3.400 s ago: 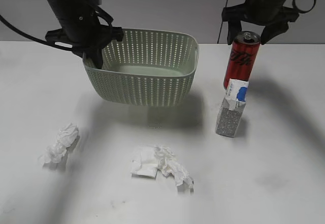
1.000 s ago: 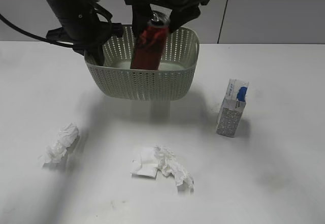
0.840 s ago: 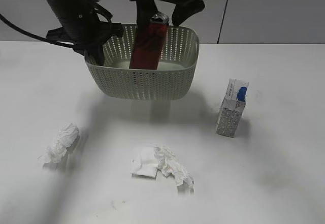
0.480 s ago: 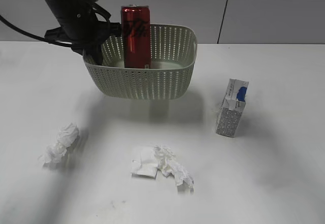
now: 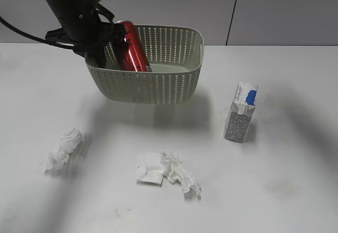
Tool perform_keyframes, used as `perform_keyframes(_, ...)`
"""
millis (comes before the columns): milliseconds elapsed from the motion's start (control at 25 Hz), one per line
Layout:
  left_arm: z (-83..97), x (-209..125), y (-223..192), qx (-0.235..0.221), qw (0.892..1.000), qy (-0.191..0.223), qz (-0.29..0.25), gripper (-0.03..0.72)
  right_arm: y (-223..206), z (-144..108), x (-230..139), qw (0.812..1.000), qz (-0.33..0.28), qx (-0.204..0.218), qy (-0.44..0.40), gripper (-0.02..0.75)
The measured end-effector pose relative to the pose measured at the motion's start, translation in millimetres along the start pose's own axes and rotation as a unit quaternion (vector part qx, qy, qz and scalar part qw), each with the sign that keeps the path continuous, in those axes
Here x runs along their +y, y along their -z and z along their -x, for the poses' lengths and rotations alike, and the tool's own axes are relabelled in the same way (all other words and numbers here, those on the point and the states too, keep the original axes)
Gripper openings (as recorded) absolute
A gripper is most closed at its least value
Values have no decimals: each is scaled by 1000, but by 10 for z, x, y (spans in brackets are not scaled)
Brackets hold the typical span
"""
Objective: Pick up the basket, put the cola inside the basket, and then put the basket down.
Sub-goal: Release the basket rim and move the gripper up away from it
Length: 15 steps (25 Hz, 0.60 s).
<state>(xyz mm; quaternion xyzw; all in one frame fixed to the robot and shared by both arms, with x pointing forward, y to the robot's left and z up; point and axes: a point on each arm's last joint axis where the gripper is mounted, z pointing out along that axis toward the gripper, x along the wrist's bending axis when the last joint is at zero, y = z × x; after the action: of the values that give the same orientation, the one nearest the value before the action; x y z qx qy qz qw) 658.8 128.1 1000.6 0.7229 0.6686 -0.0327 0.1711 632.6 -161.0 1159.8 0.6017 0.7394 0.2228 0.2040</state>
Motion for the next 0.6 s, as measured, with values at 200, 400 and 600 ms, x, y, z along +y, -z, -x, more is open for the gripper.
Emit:
perform_keyframes(200,1,-2,0,0,1000,0,-1,-20,-70,453,-415,996,-74,-38,-15,610)
perform_keyframes(400,3,-3,0,-1,1000,0,-1,-20,221,705,-782,996,-74,-51,-18,601)
perform_keyframes(600,7,-4,0,-4,1000,1,-2,-20,411,989,-1156,993,-79,-74,-41,596)
